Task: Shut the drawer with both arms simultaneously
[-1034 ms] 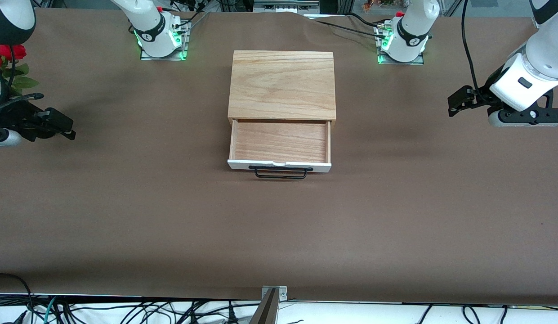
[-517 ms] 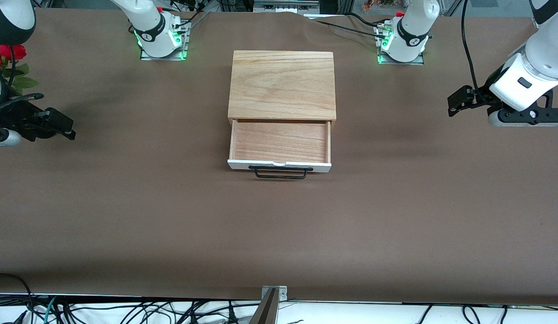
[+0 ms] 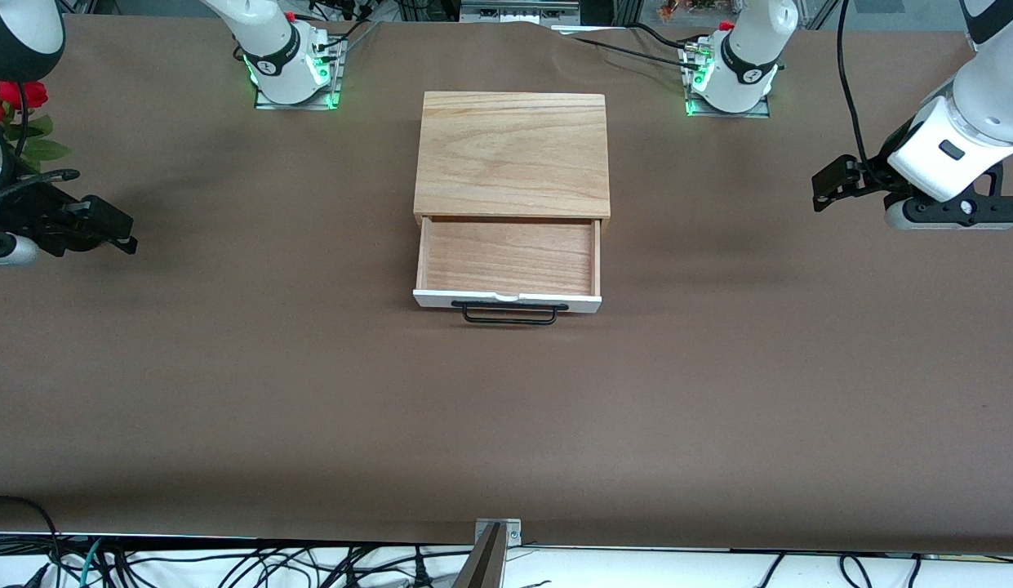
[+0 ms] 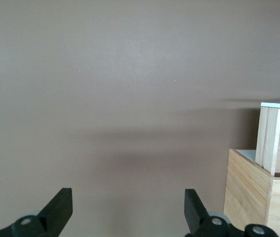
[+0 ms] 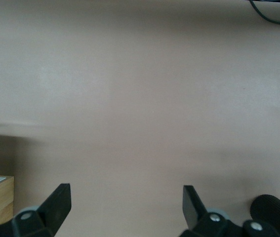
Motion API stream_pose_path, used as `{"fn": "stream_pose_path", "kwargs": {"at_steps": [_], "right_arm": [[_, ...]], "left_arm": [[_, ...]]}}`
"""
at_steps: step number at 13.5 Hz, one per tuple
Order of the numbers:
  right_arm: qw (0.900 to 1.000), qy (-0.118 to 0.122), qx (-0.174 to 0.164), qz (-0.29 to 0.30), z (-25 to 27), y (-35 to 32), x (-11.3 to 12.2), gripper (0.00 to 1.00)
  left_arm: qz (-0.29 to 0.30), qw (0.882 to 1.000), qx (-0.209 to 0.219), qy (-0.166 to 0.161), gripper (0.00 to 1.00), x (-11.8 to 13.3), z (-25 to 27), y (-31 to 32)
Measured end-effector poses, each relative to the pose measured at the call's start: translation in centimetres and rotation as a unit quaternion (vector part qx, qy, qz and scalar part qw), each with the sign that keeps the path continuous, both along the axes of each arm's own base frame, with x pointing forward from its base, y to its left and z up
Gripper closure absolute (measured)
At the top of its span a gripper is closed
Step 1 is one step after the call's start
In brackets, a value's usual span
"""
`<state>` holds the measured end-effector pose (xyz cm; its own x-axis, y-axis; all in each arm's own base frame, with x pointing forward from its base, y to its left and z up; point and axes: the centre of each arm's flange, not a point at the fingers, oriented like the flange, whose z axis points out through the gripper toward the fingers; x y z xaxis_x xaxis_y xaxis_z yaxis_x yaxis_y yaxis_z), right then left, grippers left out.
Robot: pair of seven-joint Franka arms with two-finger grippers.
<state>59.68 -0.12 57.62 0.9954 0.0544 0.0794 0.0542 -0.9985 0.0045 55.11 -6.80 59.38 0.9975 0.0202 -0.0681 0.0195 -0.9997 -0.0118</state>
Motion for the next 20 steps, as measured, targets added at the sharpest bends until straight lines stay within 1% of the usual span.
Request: {"fn": "stream_pose_path", "kwargs": {"at_steps": [3, 5, 7, 8, 9, 11, 12, 13, 14, 15, 16, 17, 18, 19, 20], "right_arm": [[1.000, 0.001, 0.000, 0.001, -0.1, 0.1, 0.0, 0.00], [1.000, 0.013, -0.001, 0.003, -1.5, 0.5, 0.6, 0.00], [0.999, 0.031, -0.003, 0.016, -4.8, 2.1, 1.9, 0.00], [0.999, 0.034, -0.005, 0.025, -6.3, 3.3, 2.7, 0.00], [0.999, 0.030, -0.006, 0.035, -7.5, 4.6, 3.3, 0.00], [0.998, 0.025, -0.007, 0.054, -9.7, 7.2, 4.3, 0.00], [0.998, 0.023, -0.003, 0.060, -10.7, 8.5, 4.7, 0.00], [0.998, 0.021, 0.009, 0.063, -11.8, 9.6, 5.0, 0.00], [0.998, 0.017, 0.026, 0.062, -13.0, 10.7, 5.5, 0.00], [0.997, 0.014, 0.046, 0.058, -14.2, 11.7, 6.0, 0.00], [0.996, 0.011, 0.069, 0.050, -15.4, 12.5, 6.4, 0.00], [0.994, 0.011, 0.096, 0.042, -16.6, 13.5, 6.7, 0.00], [0.992, 0.018, 0.121, 0.033, -17.9, 14.6, 6.8, 0.00], [0.988, 0.028, 0.147, 0.025, -19.2, 15.7, 6.8, 0.00], [0.985, 0.035, 0.165, 0.022, -20.6, 16.8, 6.8, 0.00]], "left_arm": [[-0.002, 1.000, 0.000, 0.000, 0.00, 0.0, 0.0, -0.3], [-0.005, 1.000, 0.000, 0.000, 0.00, -0.1, 0.0, -0.6], [-0.013, 1.000, 0.000, 0.002, 0.00, -0.1, -0.2, -1.4], [-0.016, 1.000, 0.000, 0.005, 0.00, 0.0, -0.5, -1.8], [-0.020, 1.000, -0.002, 0.010, 0.00, 0.1, -1.0, -2.2], [-0.022, 0.999, -0.038, 0.030, 0.00, 0.8, -2.8, -3.6], [-0.020, 0.998, -0.057, 0.035, 0.00, 1.5, -4.1, -4.1], [-0.018, 0.997, -0.071, 0.028, 0.00, 2.5, -5.3, -4.6], [-0.018, 0.996, -0.086, 0.018, 0.00, 3.6, -6.5, -5.4], [-0.015, 0.994, -0.105, 0.014, 0.00, 4.5, -7.9, -6.3], [-0.009, 0.991, -0.129, 0.021, 0.00, 5.2, -9.5, -7.1], [0.000, 0.987, -0.156, 0.034, 0.00, 5.8, -11.3, -7.8], [0.008, 0.983, -0.177, 0.044, 0.00, 6.5, -13.1, -8.3], [0.016, 0.980, -0.195, 0.047, 0.00, 7.1, -14.8, -9.0], [0.022, 0.976, -0.214, 0.045, 0.00, 7.8, -16.5, -10.0]]}}
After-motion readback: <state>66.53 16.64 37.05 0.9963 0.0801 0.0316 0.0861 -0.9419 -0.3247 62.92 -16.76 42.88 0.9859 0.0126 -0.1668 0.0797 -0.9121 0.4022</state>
